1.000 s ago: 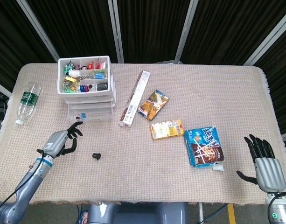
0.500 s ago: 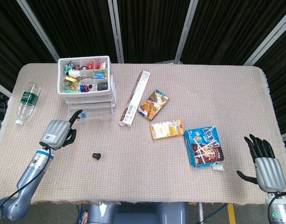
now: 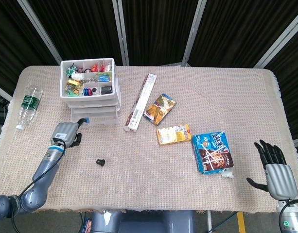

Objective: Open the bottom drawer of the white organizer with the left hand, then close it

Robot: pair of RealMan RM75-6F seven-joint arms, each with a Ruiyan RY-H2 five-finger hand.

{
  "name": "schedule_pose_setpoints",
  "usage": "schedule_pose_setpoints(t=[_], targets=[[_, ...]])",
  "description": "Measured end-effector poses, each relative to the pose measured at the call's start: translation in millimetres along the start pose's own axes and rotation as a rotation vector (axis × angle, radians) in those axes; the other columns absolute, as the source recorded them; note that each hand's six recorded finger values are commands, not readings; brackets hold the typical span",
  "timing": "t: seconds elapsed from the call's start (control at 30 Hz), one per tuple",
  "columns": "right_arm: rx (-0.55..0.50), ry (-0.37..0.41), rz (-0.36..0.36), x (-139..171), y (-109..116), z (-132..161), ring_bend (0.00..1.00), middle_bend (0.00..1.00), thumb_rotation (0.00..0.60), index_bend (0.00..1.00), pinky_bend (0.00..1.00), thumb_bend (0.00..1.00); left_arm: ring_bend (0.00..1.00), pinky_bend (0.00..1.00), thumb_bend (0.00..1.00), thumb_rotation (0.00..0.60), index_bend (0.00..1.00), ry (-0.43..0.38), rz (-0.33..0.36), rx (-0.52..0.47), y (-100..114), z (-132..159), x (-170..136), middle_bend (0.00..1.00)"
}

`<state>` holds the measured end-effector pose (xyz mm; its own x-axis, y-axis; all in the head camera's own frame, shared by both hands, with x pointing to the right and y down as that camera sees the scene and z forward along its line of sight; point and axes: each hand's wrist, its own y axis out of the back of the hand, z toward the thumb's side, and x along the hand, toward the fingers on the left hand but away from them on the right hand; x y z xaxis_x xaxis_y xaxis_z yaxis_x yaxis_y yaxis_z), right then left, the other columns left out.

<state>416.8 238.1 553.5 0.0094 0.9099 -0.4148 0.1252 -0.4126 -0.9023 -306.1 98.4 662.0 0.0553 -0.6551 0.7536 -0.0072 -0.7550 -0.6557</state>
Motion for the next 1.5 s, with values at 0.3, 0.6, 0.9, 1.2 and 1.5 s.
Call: schedule_pose_setpoints(t=[0.3,0.6,0.9,1.2,1.5], targets=[[0.004,-0.001,0.003,0.2,0.0,0.0,0.00,0.00,0.600,0.05,0.00,0.01,0.87,0.78,0.67,0.600,0.22,0.038,-0.034,0.011,-3.4,9.0,7.9,0.99],[0.007,0.004,0.004,1.3,-0.4,1.0,0.00,0.00,0.600,0.05,0.00,0.01,0.87,0.78,0.67,0.600,0.24,0.014,-0.062,-0.034,-9.4,13.6,-1.4,0.99],[0.008,0.001,0.004,1.8,-0.4,0.9,0.00,0.00,0.600,0.05,0.00,0.01,0.87,0.78,0.67,0.600,0.25,-0.032,-0.057,-0.026,-8.2,18.5,-15.3,0.99],[0.009,0.002,0.001,1.9,-0.4,1.6,0.00,0.00,0.600,0.05,0.00,0.01,0.87,0.78,0.67,0.600,0.25,-0.043,-0.053,-0.020,-10.1,12.4,-22.0,0.99],[0.012,0.003,0.000,1.9,-0.4,1.7,0.00,0.00,0.600,0.05,0.00,0.01,0.86,0.77,0.50,0.600,0.10,-0.069,-0.045,-0.021,-9.4,14.9,-27.0,0.98]])
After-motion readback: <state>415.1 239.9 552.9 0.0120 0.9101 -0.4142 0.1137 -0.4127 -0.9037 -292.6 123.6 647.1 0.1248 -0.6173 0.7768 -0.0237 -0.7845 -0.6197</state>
